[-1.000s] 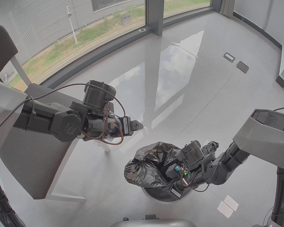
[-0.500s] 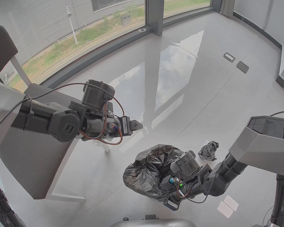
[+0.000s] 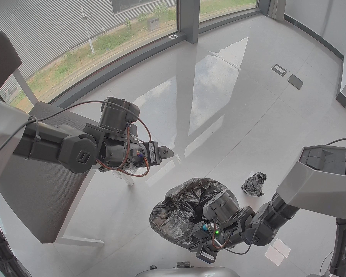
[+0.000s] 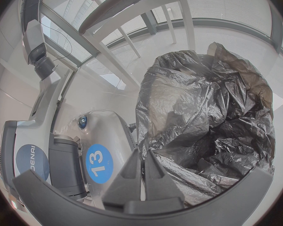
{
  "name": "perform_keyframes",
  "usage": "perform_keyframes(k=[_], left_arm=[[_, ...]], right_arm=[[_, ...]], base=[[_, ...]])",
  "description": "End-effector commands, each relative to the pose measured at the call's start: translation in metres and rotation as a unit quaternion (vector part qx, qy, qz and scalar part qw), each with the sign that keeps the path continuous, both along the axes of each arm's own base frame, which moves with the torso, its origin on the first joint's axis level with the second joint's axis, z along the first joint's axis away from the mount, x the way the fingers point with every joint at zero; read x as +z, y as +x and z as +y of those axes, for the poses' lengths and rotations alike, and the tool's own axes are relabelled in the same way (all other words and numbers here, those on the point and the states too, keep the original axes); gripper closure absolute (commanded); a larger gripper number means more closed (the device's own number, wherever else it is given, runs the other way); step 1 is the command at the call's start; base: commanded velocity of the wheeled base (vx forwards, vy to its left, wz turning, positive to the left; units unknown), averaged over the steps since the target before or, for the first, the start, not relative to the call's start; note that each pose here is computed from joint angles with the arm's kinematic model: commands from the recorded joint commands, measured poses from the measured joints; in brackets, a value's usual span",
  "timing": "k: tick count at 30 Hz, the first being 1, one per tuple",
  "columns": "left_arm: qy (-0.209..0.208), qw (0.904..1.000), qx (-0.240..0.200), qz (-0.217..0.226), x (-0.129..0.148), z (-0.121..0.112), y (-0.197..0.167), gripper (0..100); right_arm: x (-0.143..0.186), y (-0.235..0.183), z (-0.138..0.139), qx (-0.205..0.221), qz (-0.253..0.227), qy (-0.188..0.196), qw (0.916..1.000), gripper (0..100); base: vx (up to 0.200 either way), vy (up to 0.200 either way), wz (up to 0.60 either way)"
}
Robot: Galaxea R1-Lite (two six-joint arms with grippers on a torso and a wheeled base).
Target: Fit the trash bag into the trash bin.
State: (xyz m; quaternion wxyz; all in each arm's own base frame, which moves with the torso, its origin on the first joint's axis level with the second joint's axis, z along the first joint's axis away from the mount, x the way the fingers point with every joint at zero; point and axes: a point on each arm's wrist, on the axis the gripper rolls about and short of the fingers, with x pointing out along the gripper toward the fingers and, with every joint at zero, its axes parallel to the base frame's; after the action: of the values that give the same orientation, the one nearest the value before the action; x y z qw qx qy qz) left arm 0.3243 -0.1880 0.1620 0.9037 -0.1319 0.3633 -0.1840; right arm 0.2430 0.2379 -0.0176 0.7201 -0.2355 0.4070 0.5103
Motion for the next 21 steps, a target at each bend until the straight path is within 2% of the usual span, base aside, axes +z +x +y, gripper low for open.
perform_keyframes(k=[1, 10, 15, 21], left_arm=[[0.0, 1.0, 0.0, 0.0, 0.0, 0.0, 0.0, 0], [0.003, 1.0, -0.002, 0.002, -0.002, -0.001, 0.0, 0], [0.012, 0.9999, -0.004, 0.009, -0.01, -0.003, 0.003, 0], [0.03, 0.9994, -0.004, 0.014, -0.02, -0.005, 0.004, 0]], right_arm=[[0.0, -0.004, 0.0, 0.005, 0.002, -0.002, 1.0, 0], [0.014, -0.006, 0.002, -0.02, 0.004, 0.02, 0.9996, 0], [0.025, -0.003, 0.0, -0.051, 0.006, 0.04, 0.9979, 0], [0.034, 0.001, -0.019, -0.082, 0.003, 0.041, 0.9958, 0]], base=[[0.0, 0.0, 0.0], [0.0, 0.0, 0.0], [0.0, 0.0, 0.0], [0.0, 0.0, 0.0]])
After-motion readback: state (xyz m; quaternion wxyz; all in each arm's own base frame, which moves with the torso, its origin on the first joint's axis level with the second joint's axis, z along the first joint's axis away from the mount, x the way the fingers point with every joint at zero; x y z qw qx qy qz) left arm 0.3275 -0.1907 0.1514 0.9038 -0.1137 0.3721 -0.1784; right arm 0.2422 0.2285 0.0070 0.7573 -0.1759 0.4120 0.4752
